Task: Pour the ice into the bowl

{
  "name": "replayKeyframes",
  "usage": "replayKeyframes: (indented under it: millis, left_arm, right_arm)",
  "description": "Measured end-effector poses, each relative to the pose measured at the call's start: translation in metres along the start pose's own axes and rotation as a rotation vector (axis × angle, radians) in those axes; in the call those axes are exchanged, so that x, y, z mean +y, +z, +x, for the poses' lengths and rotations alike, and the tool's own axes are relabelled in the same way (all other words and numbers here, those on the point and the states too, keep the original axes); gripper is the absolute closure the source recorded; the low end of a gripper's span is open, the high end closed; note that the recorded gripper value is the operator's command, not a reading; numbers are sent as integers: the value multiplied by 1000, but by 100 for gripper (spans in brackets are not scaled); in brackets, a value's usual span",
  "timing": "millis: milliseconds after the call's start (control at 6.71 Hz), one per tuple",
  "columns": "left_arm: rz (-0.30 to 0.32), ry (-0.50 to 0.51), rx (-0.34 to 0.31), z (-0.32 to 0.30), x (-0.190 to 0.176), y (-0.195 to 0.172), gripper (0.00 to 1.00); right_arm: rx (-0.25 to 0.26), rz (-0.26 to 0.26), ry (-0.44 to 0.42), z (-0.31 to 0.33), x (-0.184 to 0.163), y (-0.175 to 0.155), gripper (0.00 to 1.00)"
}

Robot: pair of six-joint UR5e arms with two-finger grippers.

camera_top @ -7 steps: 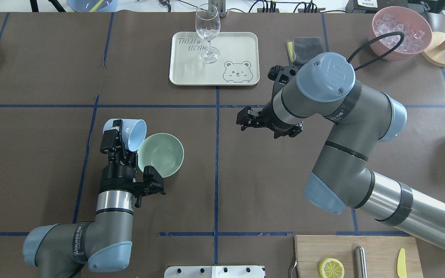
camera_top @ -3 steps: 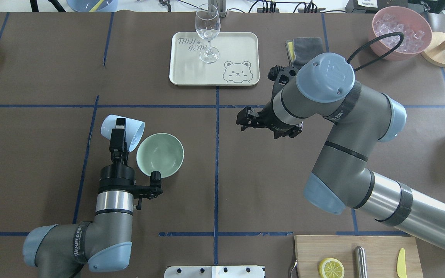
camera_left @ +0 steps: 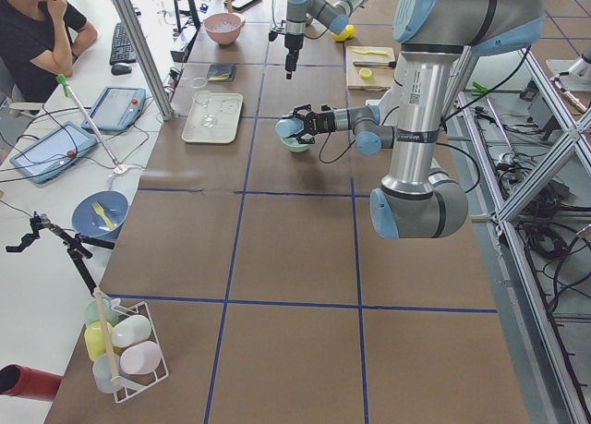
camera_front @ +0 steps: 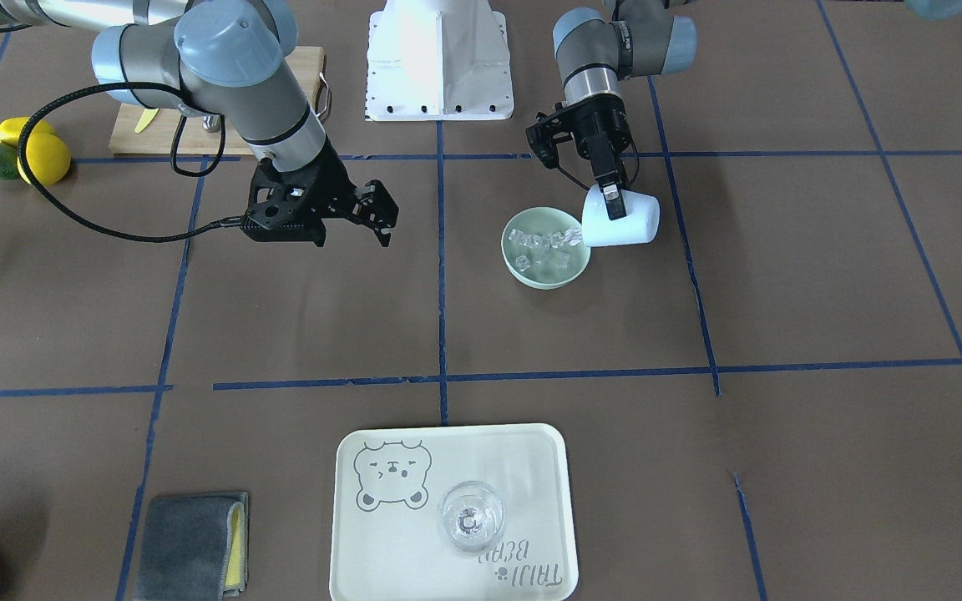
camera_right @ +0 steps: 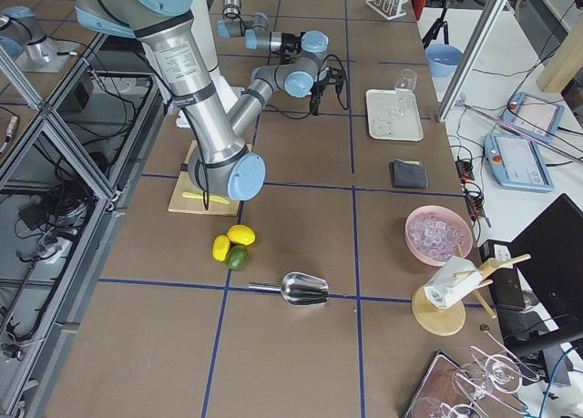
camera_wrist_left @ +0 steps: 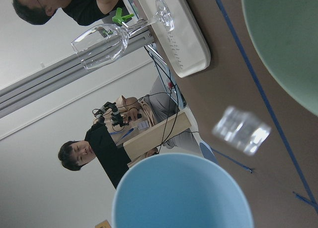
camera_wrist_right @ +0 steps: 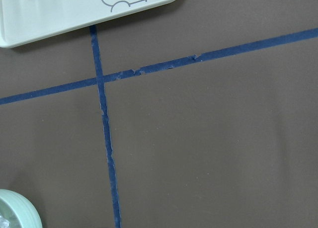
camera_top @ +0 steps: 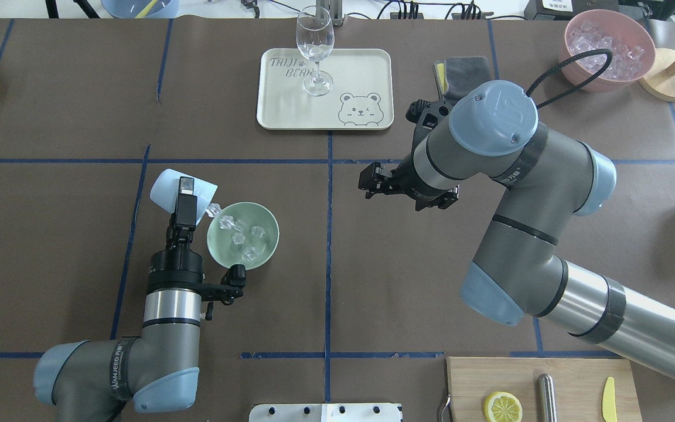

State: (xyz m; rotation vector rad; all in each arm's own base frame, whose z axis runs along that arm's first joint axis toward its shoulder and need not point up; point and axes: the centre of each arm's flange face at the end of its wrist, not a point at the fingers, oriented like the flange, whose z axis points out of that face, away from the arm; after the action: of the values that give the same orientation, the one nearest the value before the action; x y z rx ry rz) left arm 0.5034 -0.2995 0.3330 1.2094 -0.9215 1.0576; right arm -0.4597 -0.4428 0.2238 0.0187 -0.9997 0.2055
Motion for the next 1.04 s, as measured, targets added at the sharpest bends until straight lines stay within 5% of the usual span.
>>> replayKeyframes:
  millis: [745,1043]
  left_arm:
    - [32,-70,27,-30,9,-6,100]
    - [125,-244,151,-60,17,-16,100]
  right_arm:
    - [-2,-2,3,-2,3,1,0]
    - [-5,-3,0,-5,5,1,0]
